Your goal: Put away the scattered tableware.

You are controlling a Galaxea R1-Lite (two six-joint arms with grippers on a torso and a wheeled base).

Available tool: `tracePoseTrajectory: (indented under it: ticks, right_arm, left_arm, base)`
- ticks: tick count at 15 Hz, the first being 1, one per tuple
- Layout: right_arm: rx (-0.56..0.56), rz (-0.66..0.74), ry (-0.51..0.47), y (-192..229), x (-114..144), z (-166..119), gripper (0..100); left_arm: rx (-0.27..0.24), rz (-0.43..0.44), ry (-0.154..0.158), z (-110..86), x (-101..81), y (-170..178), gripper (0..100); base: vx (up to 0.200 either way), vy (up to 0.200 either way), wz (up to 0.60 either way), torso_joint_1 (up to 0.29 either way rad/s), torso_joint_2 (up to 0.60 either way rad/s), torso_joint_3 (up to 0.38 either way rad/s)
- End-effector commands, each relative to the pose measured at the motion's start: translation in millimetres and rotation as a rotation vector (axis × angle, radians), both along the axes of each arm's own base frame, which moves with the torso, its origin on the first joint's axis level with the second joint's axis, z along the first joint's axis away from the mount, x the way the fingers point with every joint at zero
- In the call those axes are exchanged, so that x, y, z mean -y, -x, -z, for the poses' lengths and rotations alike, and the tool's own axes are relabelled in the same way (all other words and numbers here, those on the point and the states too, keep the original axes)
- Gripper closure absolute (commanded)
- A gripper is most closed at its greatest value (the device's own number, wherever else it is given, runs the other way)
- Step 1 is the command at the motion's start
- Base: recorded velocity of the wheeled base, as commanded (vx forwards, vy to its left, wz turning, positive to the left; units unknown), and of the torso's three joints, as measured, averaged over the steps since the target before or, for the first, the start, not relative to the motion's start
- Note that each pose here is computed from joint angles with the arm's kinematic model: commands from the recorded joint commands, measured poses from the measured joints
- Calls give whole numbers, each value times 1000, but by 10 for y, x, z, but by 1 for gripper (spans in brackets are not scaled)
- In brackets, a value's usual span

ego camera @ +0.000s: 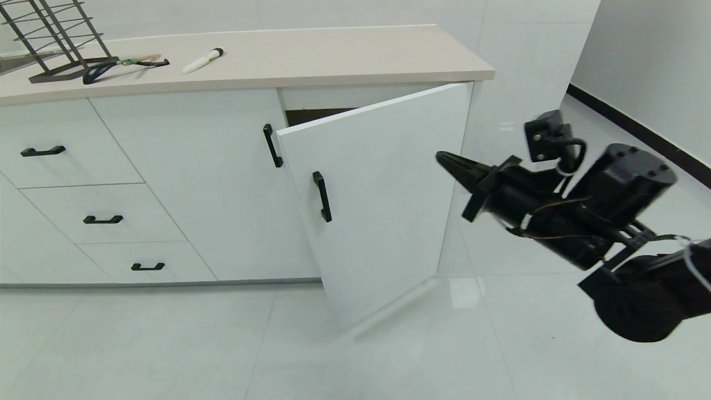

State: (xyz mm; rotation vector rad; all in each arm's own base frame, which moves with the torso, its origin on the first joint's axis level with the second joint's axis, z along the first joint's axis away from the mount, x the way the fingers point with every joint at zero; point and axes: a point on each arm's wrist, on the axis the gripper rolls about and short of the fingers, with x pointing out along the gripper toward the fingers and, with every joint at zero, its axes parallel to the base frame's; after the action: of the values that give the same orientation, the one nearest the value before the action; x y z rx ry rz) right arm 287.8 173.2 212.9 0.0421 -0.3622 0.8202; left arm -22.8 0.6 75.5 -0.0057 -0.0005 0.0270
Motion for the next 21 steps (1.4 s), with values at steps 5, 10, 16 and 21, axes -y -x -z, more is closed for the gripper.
tracePoseTrajectory:
  ticks: [5, 10, 16, 21]
  right_arm:
    - [170, 349, -46, 1693, 1469, -239, 100]
    - [228, 503, -13, 2682, 1657, 272, 100]
    - [-13, 477, 71, 3144, 1643, 1027, 100]
    - [-294, 679, 83, 3108, 1695, 1326, 100]
  left_arm:
    - [-2, -1, 2, 1, 0, 0, 0]
    - [-2, -1, 2, 1, 0, 0, 0]
    - [-2, -2, 0, 1, 0, 0, 0]
    - [0, -2, 10, 0, 0, 0, 0]
  base:
    - [0, 40, 0, 2, 1, 0]
    - [0, 0, 0, 0, 0, 0]
    - [0, 0, 0, 0, 0, 0]
    - [0, 0, 0, 0, 0, 0]
